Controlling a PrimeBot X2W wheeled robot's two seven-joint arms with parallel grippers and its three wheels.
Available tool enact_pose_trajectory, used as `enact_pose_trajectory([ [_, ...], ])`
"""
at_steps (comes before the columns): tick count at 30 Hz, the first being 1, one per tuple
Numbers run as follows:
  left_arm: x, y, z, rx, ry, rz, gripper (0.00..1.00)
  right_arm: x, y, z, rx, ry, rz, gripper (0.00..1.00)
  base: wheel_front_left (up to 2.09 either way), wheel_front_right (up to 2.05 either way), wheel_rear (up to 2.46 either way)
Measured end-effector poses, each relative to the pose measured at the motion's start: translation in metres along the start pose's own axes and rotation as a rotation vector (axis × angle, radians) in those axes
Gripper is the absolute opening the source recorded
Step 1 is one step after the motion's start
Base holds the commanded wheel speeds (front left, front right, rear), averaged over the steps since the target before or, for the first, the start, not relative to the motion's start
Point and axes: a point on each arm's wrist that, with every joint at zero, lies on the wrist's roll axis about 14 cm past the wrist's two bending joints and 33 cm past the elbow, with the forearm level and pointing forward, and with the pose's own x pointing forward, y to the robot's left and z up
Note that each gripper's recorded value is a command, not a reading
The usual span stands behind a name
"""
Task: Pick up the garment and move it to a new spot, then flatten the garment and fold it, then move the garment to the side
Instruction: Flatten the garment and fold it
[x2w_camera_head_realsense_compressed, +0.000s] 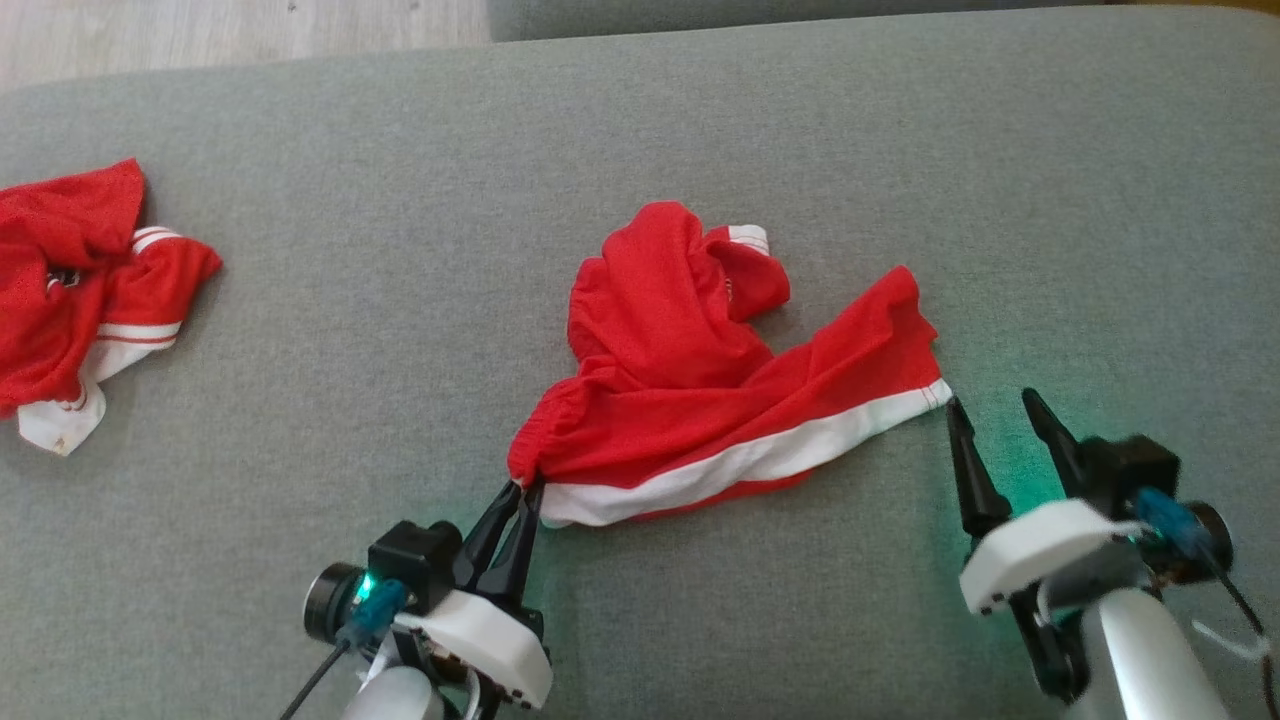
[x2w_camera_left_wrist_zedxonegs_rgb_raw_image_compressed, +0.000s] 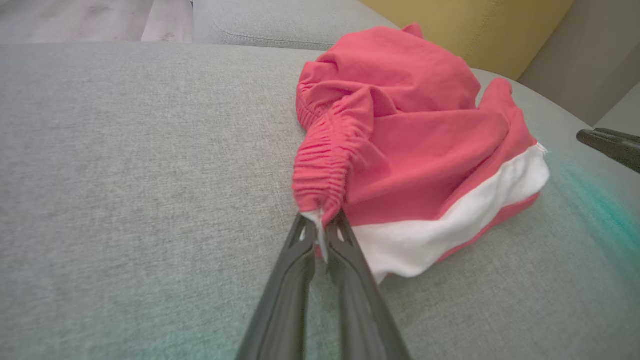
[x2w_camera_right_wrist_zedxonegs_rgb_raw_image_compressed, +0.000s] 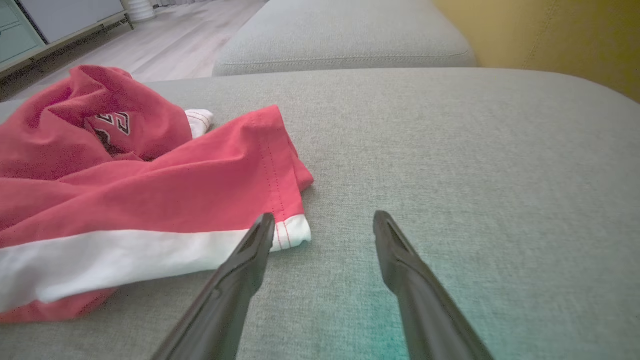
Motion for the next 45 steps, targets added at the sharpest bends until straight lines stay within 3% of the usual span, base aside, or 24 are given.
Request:
enact_pose_trajectory([
  [11, -0.002, 0.002, 0.002, -0.009, -0.020, 0.011, 0.00, 0.024, 0.019, -0.026, -0.043, 0.124, 0.071, 1.00, 0.00, 0.00, 0.00],
  [12, -0.002, 0.002, 0.002, -0.009, -0.021, 0.011, 0.00, 0.025, 0.020, -0.029, -0.046, 0.136, 0.076, 0.79, 0.00, 0.00, 0.00],
  [13, -0.002, 0.002, 0.002, -0.010, -0.022, 0.011, 0.00, 0.026, 0.021, -0.031, -0.045, 0.143, 0.082, 0.43, 0.00, 0.00, 0.00],
  [16, -0.002, 0.002, 0.006, -0.009, -0.039, 0.014, 0.00, 0.031, 0.023, -0.029, -0.043, 0.147, 0.095, 0.05, 0.00, 0.00, 0.00],
  [17, -0.002, 0.002, 0.006, -0.009, -0.040, 0.014, 0.00, 0.032, 0.024, -0.029, -0.040, 0.149, 0.098, 0.00, 0.00, 0.00, 0.00],
  [24, -0.003, 0.001, 0.014, -0.006, -0.067, 0.015, 0.00, 0.031, 0.025, -0.019, -0.004, 0.095, 0.101, 0.00, 0.00, 0.00, 0.00],
  [30, -0.008, -0.006, 0.045, 0.016, -0.159, -0.010, 0.00, 0.028, 0.024, 0.044, 0.019, -0.111, 0.106, 0.00, 0.00, 0.00, 0.00],
  [35, -0.019, -0.021, 0.110, 0.038, -0.301, -0.072, 0.00, 0.002, 0.013, 0.130, -0.013, -0.371, 0.084, 0.00, 0.00, 0.00, 0.00],
  [45, -0.074, -0.058, 0.258, 0.288, -0.602, -0.164, 0.00, -0.082, 0.018, 0.245, -0.094, -0.708, 0.067, 0.00, 0.00, 0.00, 0.00],
])
